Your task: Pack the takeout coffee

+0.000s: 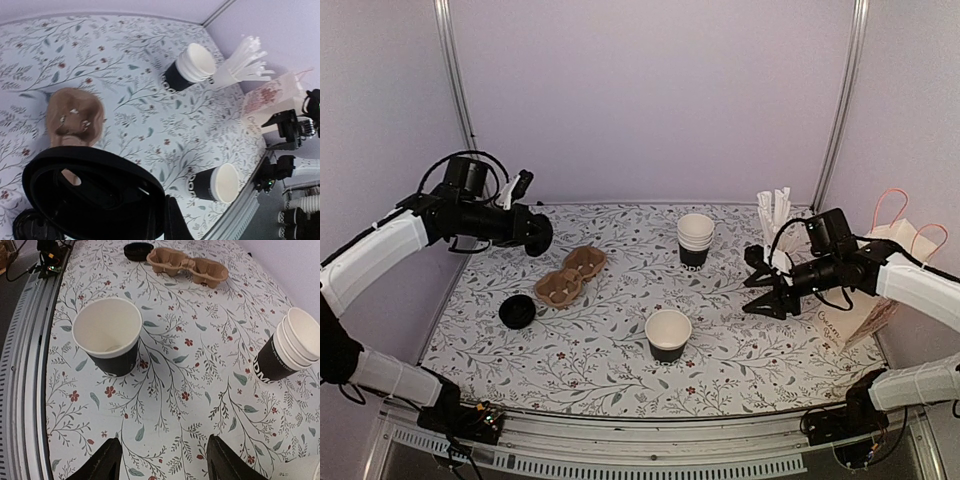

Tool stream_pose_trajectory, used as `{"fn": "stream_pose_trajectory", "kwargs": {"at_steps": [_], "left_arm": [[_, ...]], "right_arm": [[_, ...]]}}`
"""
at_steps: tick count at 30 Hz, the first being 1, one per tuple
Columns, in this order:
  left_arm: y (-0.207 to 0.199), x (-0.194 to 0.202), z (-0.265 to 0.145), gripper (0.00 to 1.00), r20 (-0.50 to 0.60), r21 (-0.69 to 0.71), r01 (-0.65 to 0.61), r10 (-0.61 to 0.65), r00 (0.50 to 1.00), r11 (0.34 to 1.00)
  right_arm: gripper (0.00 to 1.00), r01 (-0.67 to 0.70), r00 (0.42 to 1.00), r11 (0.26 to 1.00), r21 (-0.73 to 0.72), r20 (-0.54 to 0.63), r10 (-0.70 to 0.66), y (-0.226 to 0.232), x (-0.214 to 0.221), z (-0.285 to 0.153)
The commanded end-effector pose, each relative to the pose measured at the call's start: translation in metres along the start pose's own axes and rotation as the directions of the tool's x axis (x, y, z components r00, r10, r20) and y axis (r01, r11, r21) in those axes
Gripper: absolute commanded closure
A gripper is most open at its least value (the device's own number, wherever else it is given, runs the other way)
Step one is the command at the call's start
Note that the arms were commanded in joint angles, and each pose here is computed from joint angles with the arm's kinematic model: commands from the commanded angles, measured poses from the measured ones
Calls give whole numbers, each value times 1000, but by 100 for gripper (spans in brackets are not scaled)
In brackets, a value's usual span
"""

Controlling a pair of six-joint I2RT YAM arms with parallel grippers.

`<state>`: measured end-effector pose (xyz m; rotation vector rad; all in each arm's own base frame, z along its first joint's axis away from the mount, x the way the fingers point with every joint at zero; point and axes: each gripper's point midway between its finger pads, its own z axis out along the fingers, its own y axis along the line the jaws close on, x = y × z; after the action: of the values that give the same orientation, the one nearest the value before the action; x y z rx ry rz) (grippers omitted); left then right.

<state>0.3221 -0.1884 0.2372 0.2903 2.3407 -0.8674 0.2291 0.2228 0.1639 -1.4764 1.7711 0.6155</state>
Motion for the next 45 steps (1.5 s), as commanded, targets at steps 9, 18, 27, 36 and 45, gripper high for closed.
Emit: {"fn": "stream_pose_trajectory", "kwargs": {"at_steps": [9, 18, 27, 36, 45], "left_arm": [[-194, -30, -66, 94, 336, 658, -335, 135, 932, 674], [-228, -17, -67, 94, 313, 773, -293, 62, 948, 563], [-258, -8, -56, 94, 272, 827, -268, 65, 960, 494], [-286, 6, -38, 94, 235, 871, -260, 111, 966, 417], [-293, 9, -37, 94, 240, 877, -264, 109, 965, 401]], "right_arm": [[18, 37, 926, 995, -93, 376, 1, -15, -191, -69], [8, 71, 916, 982, -173, 402, 4, -1, -247, -65], [1, 107, 912, 962, -249, 411, 5, 22, -270, -53], [1, 91, 921, 966, -242, 390, 11, 34, -279, -32], [1, 102, 923, 963, -249, 385, 1, 41, -272, -30]]}}
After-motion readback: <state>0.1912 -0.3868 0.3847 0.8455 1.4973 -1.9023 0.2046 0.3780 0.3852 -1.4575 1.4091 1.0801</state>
